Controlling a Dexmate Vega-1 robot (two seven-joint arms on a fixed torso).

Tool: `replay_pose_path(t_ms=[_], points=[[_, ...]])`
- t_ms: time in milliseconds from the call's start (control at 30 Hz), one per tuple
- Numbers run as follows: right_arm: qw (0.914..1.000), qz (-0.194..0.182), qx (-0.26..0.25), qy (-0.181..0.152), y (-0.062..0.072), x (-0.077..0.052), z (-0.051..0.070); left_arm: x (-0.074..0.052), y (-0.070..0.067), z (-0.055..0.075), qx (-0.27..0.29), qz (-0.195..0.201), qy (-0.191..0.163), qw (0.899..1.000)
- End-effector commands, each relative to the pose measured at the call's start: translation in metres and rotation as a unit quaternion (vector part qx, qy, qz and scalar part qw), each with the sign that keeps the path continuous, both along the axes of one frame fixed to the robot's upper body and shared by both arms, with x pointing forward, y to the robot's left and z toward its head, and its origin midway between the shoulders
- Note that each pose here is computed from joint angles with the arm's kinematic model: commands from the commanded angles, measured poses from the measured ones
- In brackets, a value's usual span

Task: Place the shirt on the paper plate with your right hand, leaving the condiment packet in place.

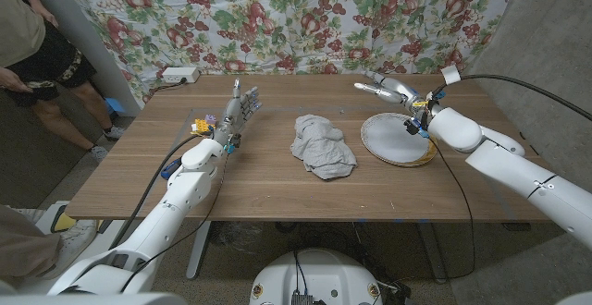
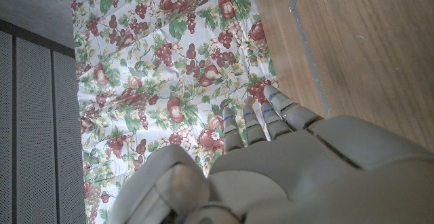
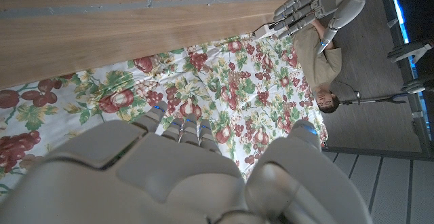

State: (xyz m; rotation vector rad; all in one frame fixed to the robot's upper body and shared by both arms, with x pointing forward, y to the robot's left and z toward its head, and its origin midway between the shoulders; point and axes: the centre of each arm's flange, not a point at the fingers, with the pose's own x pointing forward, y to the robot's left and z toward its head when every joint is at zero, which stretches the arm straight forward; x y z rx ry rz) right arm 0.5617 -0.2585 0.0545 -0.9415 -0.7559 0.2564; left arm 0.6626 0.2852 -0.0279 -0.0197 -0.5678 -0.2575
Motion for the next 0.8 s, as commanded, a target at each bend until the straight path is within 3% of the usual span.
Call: replay_pose_path(t_ms=[33, 600, 800], points=[[0.9991, -0.002, -0.040, -0.012, 0.013, -0.007, 0.005, -0.001, -0.001, -0.002, 0.000, -0.001, 0.002, 1.000], [0.9955, -0.005, -0.086, -0.038, 0.035, -0.013, 0.013, 0.001, 0.006, 0.002, 0.006, -0.002, 0.000, 1.000], [0.9931, -0.013, -0.106, -0.049, 0.039, -0.017, 0.015, -0.001, 0.001, -0.001, 0.005, -0.009, 0.003, 1.000]])
